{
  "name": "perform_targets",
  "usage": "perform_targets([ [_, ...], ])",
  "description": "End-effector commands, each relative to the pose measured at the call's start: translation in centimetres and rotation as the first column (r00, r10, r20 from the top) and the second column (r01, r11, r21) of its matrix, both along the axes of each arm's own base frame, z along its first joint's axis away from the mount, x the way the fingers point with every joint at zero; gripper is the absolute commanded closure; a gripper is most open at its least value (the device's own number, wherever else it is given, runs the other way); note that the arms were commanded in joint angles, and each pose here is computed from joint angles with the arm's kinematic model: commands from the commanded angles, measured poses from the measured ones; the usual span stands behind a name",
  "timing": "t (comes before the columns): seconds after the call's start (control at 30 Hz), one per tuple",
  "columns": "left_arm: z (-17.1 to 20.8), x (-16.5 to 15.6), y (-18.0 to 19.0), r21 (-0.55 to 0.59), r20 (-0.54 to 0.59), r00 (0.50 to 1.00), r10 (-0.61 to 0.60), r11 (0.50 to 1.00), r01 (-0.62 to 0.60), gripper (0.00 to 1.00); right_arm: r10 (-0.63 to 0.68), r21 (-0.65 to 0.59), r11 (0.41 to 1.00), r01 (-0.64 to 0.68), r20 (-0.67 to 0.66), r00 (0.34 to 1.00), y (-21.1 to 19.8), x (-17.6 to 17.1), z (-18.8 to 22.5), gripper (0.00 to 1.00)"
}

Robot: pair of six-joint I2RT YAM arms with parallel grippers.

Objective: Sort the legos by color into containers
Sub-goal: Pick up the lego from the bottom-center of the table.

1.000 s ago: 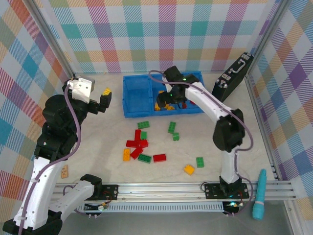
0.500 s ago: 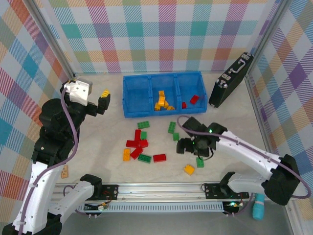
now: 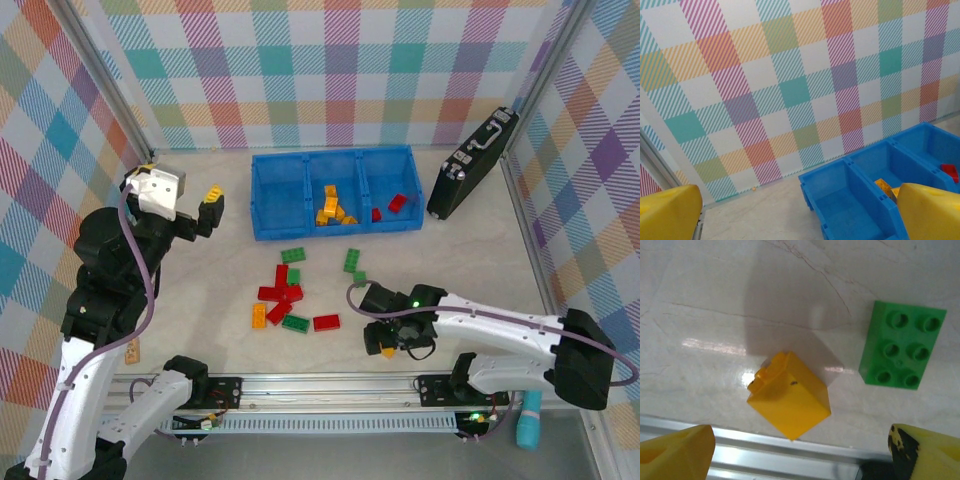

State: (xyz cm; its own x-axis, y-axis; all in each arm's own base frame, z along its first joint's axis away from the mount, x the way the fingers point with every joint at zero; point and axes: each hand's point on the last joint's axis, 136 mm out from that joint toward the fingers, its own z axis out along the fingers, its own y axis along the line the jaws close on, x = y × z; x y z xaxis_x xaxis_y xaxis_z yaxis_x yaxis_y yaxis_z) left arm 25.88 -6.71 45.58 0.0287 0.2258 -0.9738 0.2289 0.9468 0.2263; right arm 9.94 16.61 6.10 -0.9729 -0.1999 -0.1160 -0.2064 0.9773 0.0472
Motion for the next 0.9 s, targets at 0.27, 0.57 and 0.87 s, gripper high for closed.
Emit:
perform_targets([
  [0.27,0.9,0.0,-0.5,-0.029,0.028,0.999,-0.025,0.999,0.026,0.0,0.128,-0.054,0.99,-0.127,0.007,0.992,1.3,0.8,-2.8,0.17],
  [0.57,0.8,0.3,-0.4,-0.02,0.026,1.0,-0.013,1.0,0.014,0.0,0.137,-0.101,0.985,-0.14,-0.035,0.99,1.1,0.3,-4.4,0.37],
  [0.87,0.6,0.6,-0.3,-0.008,0.018,1.0,-0.002,1.0,0.002,0.0,0.118,-0.112,0.986,-0.127,-0.086,0.989,0.7,-0.6,-4.8,0.59],
])
